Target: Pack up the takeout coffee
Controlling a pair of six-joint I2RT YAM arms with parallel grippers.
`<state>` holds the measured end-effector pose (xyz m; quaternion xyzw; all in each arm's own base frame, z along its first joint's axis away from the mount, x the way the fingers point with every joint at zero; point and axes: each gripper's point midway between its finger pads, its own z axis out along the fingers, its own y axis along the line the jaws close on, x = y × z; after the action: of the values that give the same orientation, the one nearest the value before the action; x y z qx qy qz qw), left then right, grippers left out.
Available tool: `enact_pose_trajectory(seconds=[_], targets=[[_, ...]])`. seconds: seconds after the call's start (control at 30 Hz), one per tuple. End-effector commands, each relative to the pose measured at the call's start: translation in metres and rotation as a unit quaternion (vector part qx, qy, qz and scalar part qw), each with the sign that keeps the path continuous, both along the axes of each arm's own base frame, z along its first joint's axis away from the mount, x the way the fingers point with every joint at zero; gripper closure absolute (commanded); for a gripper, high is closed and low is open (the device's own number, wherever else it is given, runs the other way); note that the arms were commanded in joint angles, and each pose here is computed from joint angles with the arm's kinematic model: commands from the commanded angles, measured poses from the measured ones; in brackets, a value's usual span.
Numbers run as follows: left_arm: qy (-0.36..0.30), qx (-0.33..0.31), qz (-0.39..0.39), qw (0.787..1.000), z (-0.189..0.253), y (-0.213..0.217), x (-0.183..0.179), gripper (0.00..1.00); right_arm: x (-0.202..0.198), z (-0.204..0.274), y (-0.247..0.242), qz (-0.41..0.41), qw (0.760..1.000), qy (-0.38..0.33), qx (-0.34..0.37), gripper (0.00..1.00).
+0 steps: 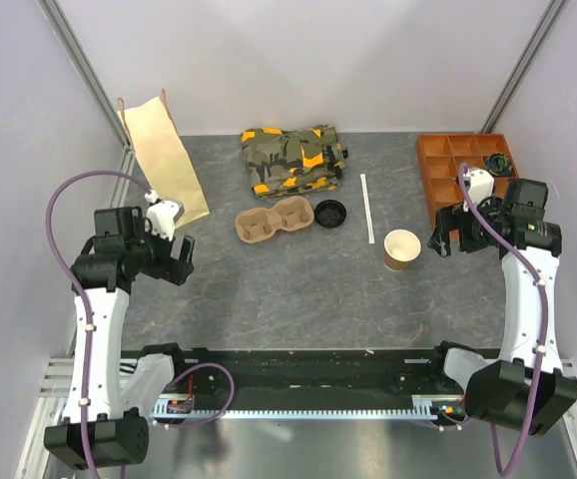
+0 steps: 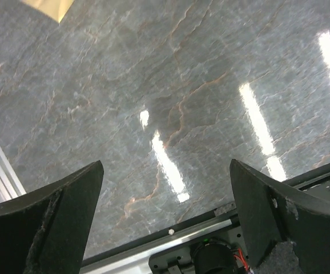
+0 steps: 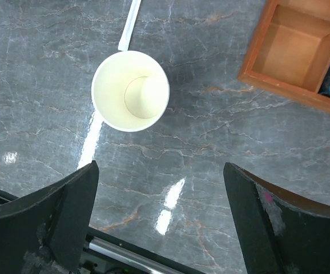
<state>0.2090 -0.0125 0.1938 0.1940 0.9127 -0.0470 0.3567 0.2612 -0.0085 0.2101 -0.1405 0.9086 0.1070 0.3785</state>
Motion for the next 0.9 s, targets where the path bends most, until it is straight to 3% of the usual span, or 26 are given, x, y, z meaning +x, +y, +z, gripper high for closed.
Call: enact_pose_trajectory(seconds=[0.0, 0.3, 0.63, 0.87], targets=[[-0.045, -0.055, -0.034, 0.997, 0.035, -0.022, 0.023, 0.00, 0.006, 0.004, 0.003, -0.006, 1.000, 0.006, 0.021, 0.02], [-0.031, -0.110, -0.037, 0.993, 0.047, -0.036, 0.040, 0.00, 0.022, 0.007, -0.011, -0.024, 1.000, 0.011, 0.001, 0.02], [-0.026, -0.180, -0.092, 0.979, 0.054, -0.066, 0.032, 0.00, 0.042, -0.028, -0.012, -0.016, 0.997, 0.077, -0.018, 0.02], [-0.008, -0.198, -0.096, 0.975, 0.049, -0.071, 0.031, 0.00, 0.052, -0.057, 0.006, -0.006, 0.995, 0.096, -0.020, 0.13]])
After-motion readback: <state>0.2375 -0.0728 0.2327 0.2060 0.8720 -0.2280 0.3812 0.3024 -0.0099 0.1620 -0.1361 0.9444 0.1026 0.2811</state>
